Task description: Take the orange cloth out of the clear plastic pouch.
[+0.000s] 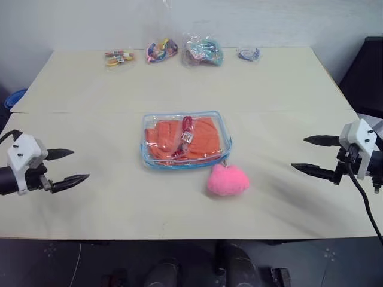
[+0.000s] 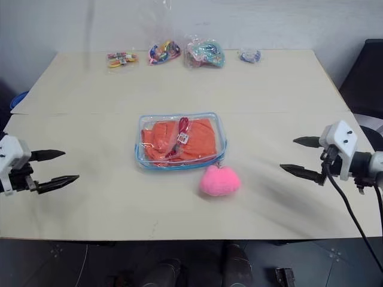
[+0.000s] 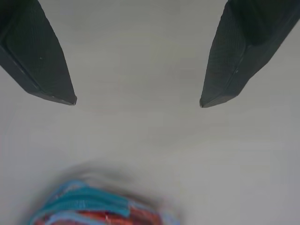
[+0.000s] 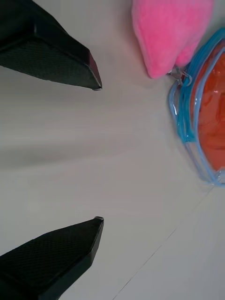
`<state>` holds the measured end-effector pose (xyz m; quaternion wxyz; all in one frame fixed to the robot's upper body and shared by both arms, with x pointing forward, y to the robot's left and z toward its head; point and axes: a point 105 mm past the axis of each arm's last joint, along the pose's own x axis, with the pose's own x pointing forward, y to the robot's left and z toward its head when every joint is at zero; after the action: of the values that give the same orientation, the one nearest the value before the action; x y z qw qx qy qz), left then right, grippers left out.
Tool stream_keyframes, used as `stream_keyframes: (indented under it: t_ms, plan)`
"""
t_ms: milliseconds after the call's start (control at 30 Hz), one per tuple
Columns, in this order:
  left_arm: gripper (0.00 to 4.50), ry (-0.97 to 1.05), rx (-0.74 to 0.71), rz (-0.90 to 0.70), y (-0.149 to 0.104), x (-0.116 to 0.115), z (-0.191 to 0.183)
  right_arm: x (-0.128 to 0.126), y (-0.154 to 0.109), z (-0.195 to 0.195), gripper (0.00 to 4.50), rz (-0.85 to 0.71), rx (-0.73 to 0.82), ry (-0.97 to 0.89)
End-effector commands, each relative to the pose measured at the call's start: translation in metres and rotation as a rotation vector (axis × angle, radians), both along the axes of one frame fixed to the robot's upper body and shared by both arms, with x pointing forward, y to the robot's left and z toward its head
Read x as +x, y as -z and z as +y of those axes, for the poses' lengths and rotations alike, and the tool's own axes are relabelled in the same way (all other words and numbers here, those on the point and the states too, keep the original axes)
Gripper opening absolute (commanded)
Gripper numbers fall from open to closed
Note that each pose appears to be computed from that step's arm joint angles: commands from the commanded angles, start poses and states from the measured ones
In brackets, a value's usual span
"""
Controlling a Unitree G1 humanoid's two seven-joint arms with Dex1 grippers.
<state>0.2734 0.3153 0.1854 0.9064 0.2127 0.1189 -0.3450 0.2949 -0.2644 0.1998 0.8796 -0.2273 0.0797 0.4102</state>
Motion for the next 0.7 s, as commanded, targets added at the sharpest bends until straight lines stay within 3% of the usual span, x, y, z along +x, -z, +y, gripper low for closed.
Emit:
stream_keyframes:
  t_ms: [33,267,333,400,700]
  plan:
    - [4.47,0.079,-0.083,-0.067,-0.024,0.002,-0.028,-0.010,-0.020,0.024,4.50,-0.052,0.062,-0.066]
    - [4.47,0.206,-0.245,-0.086,-0.047,0.019,-0.116,-0.031,-0.039,0.097,4.50,-0.105,0.176,-0.226]
    - [4.47,0.172,-0.257,-0.048,-0.044,0.031,-0.132,-0.034,-0.042,0.107,4.50,-0.110,0.196,-0.250]
    - [4.47,0.051,-0.270,0.016,-0.036,0.058,-0.153,-0.041,-0.041,0.120,4.50,-0.117,0.195,-0.277]
    - [4.47,0.038,-0.210,0.109,-0.031,0.080,-0.223,-0.053,-0.030,0.131,4.50,-0.115,0.164,-0.295]
